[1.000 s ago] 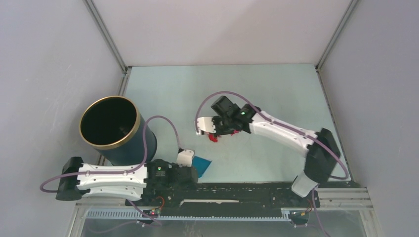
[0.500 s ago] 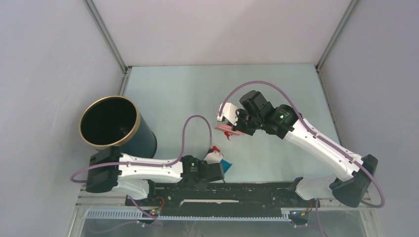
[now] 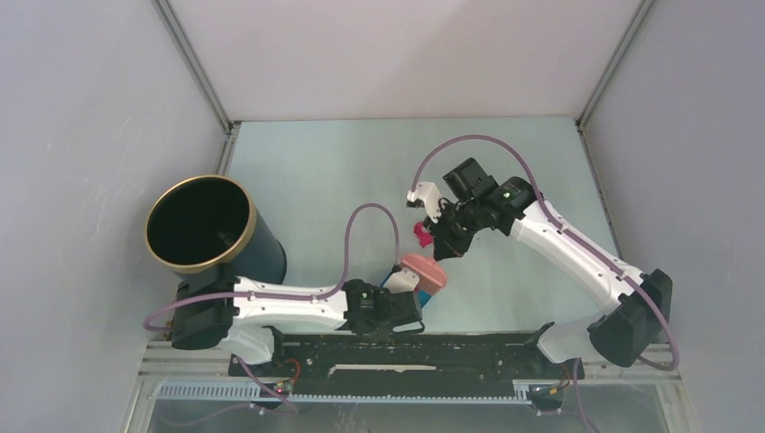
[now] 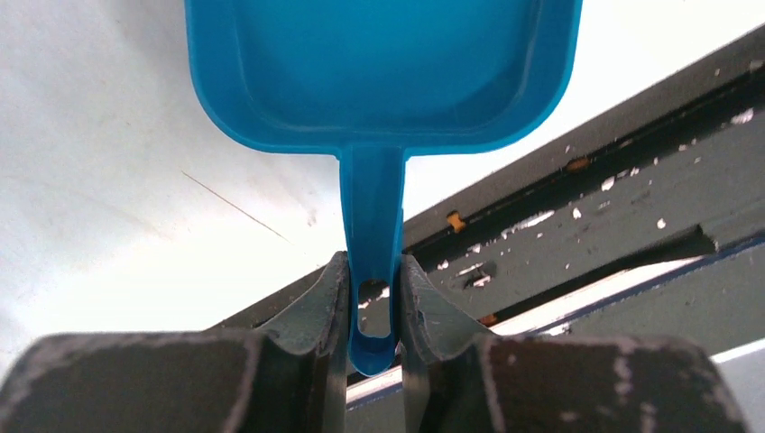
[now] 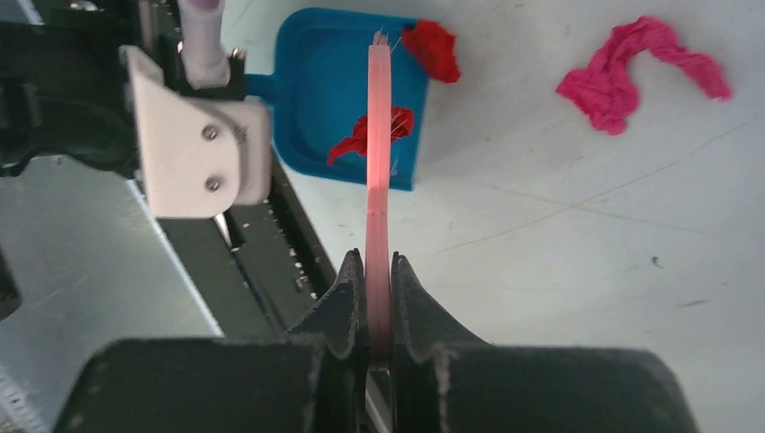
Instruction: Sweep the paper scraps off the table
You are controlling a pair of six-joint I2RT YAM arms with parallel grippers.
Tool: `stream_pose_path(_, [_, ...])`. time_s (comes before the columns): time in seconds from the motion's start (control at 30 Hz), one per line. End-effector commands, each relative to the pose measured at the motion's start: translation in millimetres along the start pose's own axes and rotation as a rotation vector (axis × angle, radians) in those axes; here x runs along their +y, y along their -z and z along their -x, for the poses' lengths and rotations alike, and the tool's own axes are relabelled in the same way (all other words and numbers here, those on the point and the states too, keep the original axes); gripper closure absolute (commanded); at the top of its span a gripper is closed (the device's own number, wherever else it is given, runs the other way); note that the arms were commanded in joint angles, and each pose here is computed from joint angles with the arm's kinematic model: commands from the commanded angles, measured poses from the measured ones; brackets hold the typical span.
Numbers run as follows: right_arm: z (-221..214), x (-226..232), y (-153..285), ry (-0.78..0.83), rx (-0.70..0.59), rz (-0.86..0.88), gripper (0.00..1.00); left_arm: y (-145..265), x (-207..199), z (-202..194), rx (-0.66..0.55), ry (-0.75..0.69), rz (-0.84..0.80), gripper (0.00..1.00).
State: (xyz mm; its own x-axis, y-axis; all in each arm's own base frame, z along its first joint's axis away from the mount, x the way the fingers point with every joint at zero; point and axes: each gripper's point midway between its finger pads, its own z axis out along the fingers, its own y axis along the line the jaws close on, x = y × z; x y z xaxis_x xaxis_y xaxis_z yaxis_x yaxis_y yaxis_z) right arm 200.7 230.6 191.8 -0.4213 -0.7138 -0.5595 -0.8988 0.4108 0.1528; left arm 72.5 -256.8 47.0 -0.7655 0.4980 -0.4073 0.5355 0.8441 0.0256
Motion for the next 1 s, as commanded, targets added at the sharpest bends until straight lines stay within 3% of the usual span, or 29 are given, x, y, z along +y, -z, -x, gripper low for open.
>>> stream_pose_path(0.0, [-2.6,19.1,11.7,-0.099,-0.021,0.103,1.0,-2.6,-0.4,28.9,-0.112,0.098,0.004,1.0])
stream_pose_path(0.27, [-18.7,8.9,22.4,-0.122,-0.069,0.05,1.0,11.9,-13.8,60.1,-0.241,0.222,-0.097,1.0])
stream_pose_path(0.73, [-36.1,-2.3,72.8,-0.106,-0.156,-0.111,1.0,-2.3,-3.6,44.9,-0.2,0.257,-0.075,1.0])
stream_pose_path(0.97, [-37.4,-46.4,69.2,-0.087,-0.131,-0.335,1.0,22.7,-16.8,48.2,-0.197,0.3,-0.173,1.0])
